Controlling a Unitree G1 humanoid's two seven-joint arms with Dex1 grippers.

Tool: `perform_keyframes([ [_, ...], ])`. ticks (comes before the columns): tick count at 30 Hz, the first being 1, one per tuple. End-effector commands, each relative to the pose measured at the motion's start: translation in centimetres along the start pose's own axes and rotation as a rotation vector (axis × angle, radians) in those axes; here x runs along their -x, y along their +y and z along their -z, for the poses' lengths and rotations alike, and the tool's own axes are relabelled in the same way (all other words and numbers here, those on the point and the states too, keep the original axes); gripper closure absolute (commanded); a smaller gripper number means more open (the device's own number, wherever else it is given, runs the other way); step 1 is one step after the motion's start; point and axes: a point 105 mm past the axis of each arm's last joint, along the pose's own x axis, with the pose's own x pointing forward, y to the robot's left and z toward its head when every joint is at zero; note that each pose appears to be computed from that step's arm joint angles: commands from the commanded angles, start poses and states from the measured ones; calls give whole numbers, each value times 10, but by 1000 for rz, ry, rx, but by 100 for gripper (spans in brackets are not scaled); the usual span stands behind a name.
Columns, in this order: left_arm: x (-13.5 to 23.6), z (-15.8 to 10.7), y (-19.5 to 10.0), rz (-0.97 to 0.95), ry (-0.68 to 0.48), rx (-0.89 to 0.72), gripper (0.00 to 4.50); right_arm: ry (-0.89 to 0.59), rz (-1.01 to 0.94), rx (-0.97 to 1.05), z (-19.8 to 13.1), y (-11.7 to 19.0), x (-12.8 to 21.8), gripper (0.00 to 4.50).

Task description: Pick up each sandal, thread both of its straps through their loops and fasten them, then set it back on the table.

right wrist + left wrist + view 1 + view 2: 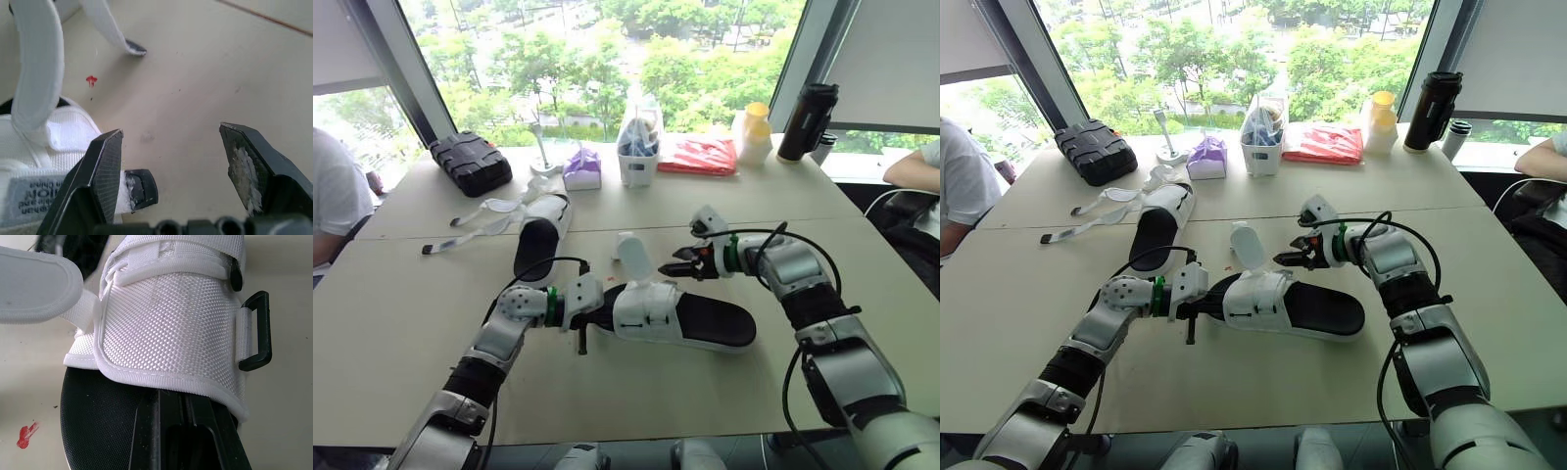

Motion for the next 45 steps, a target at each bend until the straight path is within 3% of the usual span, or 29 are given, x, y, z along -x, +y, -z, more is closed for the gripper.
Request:
perform_keyframes([
  [1, -12, 45, -36, 125, 151, 122, 450, -156, -78, -28, -56, 14, 14, 116],
  [7, -12, 45, -35, 127, 152, 118, 450, -152, -186, -87, -64, 28, 15, 116],
  [17, -12, 45, -34, 124, 153, 117, 450, -74, -301, -142, -47, 44, 2, 116],
  [29, -10, 45, -34, 111, 155, 116, 450, 10, -390, -153, -29, 67, -40, 116],
  [45, -9, 44, -32, 92, 150, 110, 450, -142, -513, -309, -77, 87, -59, 116],
])
